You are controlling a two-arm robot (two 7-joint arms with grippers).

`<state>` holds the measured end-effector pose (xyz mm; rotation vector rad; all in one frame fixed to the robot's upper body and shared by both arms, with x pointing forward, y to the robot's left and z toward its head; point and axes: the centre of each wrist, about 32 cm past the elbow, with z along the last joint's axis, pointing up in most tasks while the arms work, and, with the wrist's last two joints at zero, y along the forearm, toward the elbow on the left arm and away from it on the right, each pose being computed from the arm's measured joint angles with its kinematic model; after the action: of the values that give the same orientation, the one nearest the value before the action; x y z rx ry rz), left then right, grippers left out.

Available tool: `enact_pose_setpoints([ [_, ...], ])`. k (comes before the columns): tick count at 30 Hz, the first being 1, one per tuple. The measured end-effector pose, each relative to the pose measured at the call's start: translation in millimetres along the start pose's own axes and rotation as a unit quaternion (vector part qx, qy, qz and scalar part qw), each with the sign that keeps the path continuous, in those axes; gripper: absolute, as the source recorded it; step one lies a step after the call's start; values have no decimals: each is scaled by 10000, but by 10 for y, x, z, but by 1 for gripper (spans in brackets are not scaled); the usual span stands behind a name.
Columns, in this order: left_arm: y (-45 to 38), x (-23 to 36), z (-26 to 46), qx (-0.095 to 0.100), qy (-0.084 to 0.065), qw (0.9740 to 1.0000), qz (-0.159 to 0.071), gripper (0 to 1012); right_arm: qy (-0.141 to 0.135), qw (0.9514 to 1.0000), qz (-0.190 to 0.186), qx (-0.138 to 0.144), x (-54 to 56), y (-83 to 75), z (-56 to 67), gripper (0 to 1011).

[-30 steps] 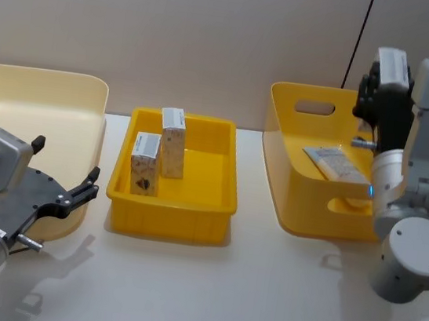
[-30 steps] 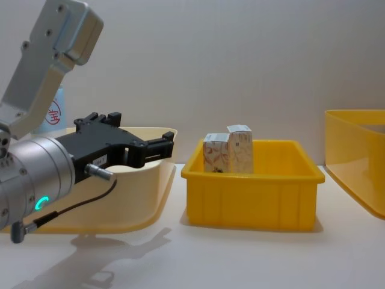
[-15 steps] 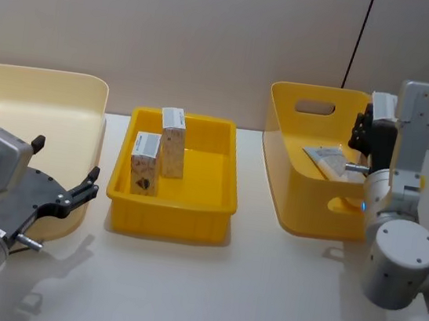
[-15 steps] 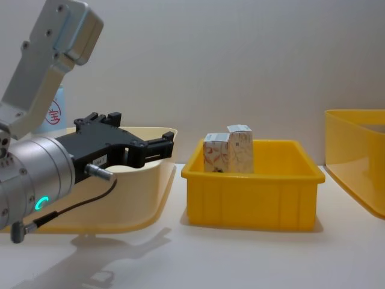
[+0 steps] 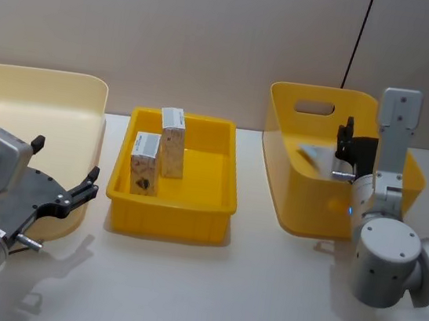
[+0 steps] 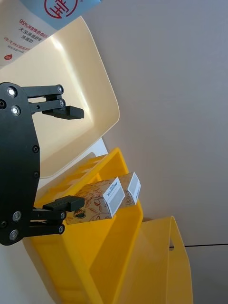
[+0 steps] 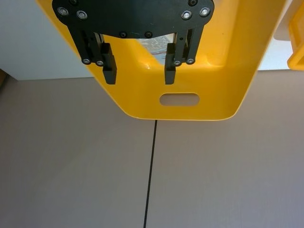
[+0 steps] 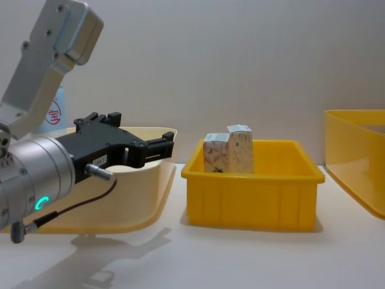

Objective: Bimanual collaborative sorting of washing and personal care products

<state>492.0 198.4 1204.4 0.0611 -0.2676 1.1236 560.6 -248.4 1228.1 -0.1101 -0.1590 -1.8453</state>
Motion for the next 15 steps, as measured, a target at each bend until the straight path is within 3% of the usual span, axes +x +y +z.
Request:
enact_pose_setpoints([
  [10,0,0,0,0,0,10000,0,1003,-26,10000,13,-90,-27,18,-25,891],
  [15,0,0,0,0,0,10000,0,1003,-31,9999,17,-109,-34,23,-29,998],
])
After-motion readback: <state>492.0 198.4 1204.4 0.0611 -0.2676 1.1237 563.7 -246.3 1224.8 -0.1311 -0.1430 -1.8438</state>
